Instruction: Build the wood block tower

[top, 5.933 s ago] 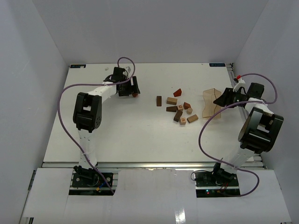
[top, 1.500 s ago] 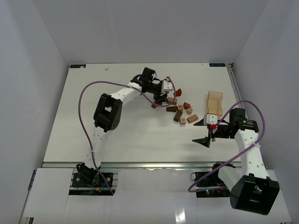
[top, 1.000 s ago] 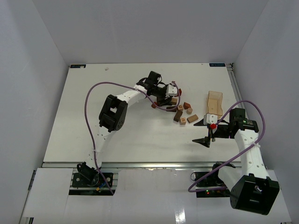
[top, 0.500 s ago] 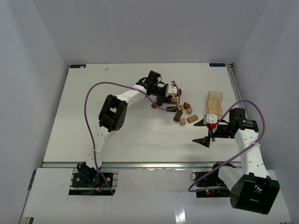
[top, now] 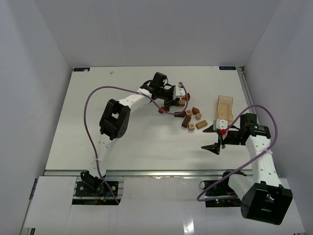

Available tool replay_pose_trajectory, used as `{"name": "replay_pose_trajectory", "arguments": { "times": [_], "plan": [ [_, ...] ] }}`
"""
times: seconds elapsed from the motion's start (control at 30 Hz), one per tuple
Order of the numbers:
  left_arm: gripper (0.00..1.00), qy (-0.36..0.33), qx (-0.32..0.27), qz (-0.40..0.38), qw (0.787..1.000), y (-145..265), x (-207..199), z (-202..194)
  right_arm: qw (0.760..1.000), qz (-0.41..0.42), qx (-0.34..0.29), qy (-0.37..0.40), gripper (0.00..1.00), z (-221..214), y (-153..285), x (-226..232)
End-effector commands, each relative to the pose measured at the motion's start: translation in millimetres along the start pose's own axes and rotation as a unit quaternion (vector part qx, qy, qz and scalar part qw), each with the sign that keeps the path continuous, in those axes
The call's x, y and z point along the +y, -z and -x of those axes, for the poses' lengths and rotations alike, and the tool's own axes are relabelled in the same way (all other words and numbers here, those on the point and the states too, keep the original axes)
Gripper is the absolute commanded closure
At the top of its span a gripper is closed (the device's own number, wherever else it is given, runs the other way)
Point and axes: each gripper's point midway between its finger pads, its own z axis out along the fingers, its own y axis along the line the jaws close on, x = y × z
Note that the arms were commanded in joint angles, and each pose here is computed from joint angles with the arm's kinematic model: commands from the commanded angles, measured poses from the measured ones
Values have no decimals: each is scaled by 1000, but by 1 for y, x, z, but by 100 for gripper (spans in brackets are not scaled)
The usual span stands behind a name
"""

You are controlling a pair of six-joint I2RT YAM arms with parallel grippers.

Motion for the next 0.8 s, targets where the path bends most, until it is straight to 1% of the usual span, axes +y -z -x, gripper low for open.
{"name": "replay_pose_trajectory", "arguments": {
  "times": [0.0,0.07,0.13,0.17,0.2,0.23,0.3,0.33,0.37,0.43,0.5,0.57,0.6,0.67,0.7,0.77],
  "plan": [
    [96,-38,-66,82,994,70,44,106,1000,-9,-10,7,19,9,2,-7],
    [97,-21,-65,99,993,88,46,115,1000,-10,-10,7,19,9,3,-8],
    [97,23,-54,123,991,103,45,114,1000,-11,-13,1,20,9,3,-8],
    [98,44,-41,127,990,105,38,104,1000,-11,-14,0,20,10,3,-8],
    [99,70,-34,147,986,115,37,105,1000,-11,-16,-1,20,11,3,-8],
    [99,97,-29,169,980,127,36,108,1000,-12,-18,-2,20,11,3,-8],
    [100,147,-12,192,970,143,26,101,1000,-13,-21,-9,21,12,2,-8],
    [100,187,-2,215,959,156,21,96,1000,-15,-22,-9,21,12,2,-8],
    [100,209,3,224,952,167,13,91,1000,-17,-22,-12,21,12,2,-10],
    [100,264,22,227,937,178,-10,69,999,-21,-22,-14,21,12,2,-11],
    [100,241,18,226,944,199,-26,70,999,-24,-21,-12,21,12,3,-11],
    [100,219,31,225,949,209,-55,52,999,-27,-22,-10,21,13,3,-12],
    [100,196,35,209,957,210,-65,46,999,-27,-22,-11,21,12,3,-13],
    [100,172,46,174,969,212,-87,27,999,-29,-23,-12,21,12,3,-13],
    [100,172,58,161,970,214,-96,12,999,-29,-21,-13,21,12,3,-13],
    [100,149,66,142,976,215,-106,-4,999,-29,-21,-15,21,10,3,-13]
  ]
}}
